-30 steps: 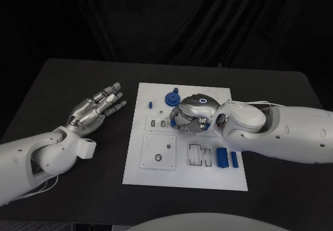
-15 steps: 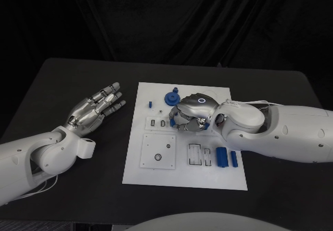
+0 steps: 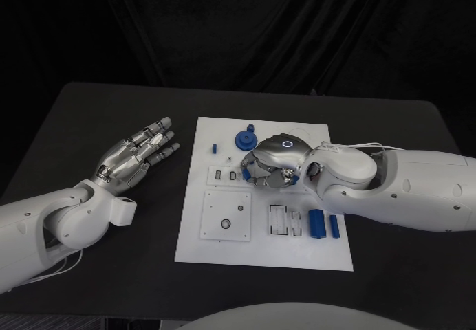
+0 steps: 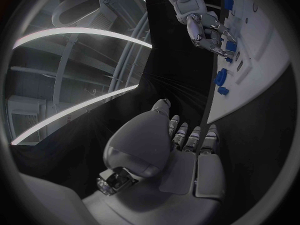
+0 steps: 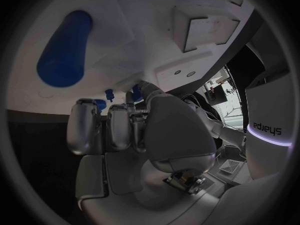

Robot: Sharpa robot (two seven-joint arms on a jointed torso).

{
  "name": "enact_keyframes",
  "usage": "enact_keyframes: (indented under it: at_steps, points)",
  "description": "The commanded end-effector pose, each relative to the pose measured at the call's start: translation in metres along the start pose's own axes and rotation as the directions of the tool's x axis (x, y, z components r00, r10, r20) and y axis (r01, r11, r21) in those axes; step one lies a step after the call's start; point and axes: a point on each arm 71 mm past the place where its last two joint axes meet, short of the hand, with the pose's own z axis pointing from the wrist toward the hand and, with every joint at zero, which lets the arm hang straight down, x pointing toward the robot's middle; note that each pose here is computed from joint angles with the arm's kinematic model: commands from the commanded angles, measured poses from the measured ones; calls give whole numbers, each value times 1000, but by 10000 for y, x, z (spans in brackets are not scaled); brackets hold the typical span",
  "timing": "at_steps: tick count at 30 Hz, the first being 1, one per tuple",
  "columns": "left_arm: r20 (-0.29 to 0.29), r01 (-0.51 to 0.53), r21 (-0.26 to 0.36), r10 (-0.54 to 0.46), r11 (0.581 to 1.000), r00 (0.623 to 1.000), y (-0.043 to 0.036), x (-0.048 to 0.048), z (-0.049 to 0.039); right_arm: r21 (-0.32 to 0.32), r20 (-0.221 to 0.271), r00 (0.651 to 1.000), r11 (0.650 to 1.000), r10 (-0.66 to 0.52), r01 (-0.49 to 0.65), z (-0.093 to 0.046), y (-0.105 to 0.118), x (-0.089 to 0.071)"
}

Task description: Assemble the parts on the task board

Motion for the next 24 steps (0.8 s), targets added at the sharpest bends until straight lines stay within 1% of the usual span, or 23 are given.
enact_keyframes:
  at_steps: [1,9,14,17,24]
  points:
    - [-11,10,106,-9,994,1000,-70,13,-3,22,-38,999,999,-38,38,-5,-19,58]
    - [-10,10,105,-9,994,1000,-68,9,-5,19,-33,998,999,-46,47,-5,-17,56]
    - [-9,9,106,-8,994,1000,-68,6,-7,16,-8,999,999,-41,41,-17,-20,39]
    - [-7,7,107,-6,994,1000,-70,4,-10,9,21,999,999,-34,33,-31,-22,18]
    - [-10,-33,114,34,993,999,-77,10,-14,-21,135,991,1000,-1,4,-114,-15,-76]
